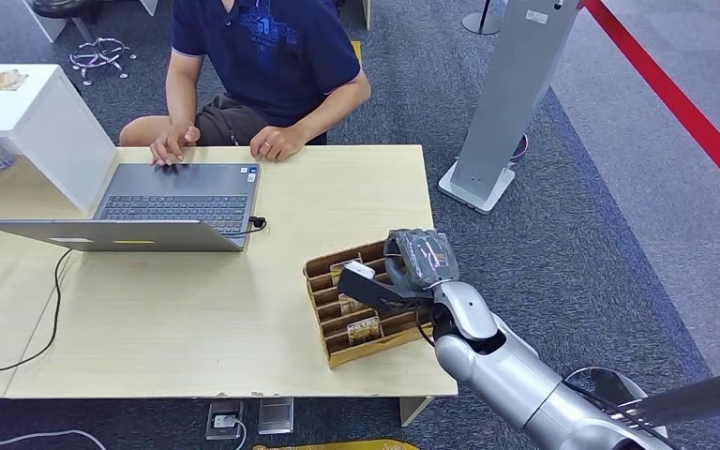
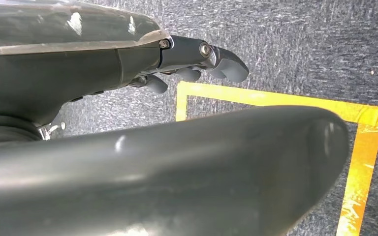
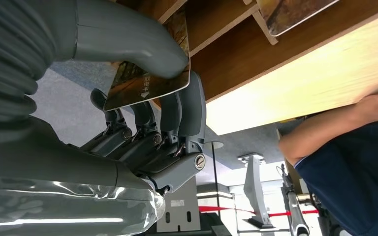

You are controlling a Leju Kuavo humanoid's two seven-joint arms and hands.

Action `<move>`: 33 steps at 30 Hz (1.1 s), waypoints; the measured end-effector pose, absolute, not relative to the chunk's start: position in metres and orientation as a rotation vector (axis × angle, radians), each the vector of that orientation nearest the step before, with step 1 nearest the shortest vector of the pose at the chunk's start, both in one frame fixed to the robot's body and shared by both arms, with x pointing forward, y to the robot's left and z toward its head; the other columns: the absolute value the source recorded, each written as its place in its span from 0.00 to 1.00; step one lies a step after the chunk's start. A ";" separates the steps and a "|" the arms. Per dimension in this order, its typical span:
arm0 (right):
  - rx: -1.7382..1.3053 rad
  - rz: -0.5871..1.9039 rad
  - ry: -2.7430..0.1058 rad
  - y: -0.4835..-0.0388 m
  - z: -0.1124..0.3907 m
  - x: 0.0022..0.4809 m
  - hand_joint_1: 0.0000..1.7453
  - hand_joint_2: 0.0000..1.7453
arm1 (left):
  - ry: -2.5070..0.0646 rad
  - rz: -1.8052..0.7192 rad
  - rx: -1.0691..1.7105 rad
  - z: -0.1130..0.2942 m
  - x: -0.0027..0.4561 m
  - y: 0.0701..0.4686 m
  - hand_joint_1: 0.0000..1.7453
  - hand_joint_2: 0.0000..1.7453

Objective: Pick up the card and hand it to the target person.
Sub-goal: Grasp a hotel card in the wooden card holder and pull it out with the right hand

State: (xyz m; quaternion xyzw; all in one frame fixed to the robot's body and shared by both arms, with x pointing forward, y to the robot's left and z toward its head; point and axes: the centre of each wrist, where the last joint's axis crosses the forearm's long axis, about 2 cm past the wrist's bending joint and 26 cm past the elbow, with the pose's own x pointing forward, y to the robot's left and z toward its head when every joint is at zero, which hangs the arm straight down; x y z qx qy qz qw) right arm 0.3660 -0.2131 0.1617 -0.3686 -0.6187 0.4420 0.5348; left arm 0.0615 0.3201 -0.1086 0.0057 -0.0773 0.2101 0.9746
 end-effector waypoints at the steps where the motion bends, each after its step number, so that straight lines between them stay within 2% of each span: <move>1: -0.879 1.052 -1.475 -0.213 0.162 0.366 0.87 1.00 | -0.157 0.427 0.012 -0.109 0.061 0.320 0.00 0.00; 33: -0.901 1.034 -1.514 -0.213 0.171 0.363 0.87 1.00 | -0.159 0.448 0.013 -0.108 0.062 0.321 0.00 0.00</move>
